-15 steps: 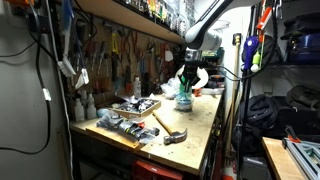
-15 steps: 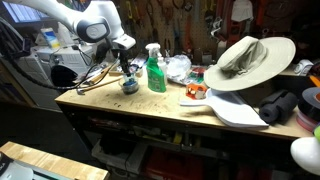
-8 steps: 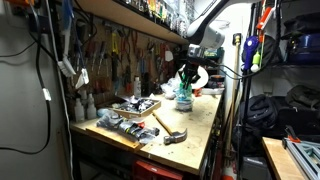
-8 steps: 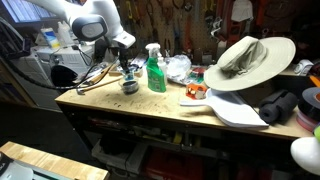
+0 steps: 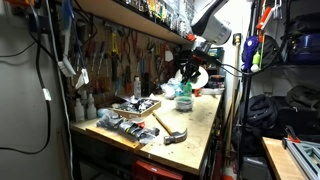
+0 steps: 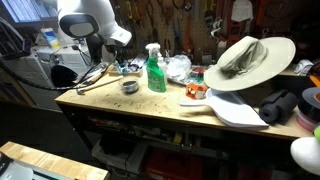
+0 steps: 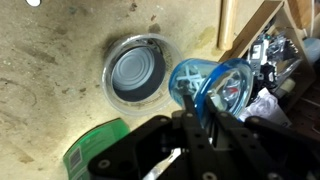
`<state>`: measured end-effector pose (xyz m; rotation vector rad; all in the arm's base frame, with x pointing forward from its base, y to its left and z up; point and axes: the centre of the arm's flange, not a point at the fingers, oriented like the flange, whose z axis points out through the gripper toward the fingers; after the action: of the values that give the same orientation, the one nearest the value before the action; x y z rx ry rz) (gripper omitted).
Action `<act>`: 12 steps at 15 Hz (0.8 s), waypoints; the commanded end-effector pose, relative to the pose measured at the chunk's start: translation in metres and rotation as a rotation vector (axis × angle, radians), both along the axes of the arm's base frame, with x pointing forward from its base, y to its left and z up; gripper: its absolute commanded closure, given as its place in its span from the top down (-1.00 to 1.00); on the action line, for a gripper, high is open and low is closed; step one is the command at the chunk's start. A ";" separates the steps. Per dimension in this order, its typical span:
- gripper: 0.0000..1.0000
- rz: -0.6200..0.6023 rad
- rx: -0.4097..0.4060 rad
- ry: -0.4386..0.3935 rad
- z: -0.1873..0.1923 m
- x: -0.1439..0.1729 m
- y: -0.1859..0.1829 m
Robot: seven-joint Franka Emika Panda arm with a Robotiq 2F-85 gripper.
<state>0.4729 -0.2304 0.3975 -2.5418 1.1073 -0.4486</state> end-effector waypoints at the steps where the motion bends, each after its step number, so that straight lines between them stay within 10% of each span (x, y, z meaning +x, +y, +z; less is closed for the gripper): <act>1: -0.84 0.123 0.063 -0.078 0.004 -0.020 0.011; 12: -0.85 0.408 0.145 -0.091 -0.033 -0.003 0.054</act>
<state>0.4685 -0.1834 0.3781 -2.5394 0.6195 -0.3871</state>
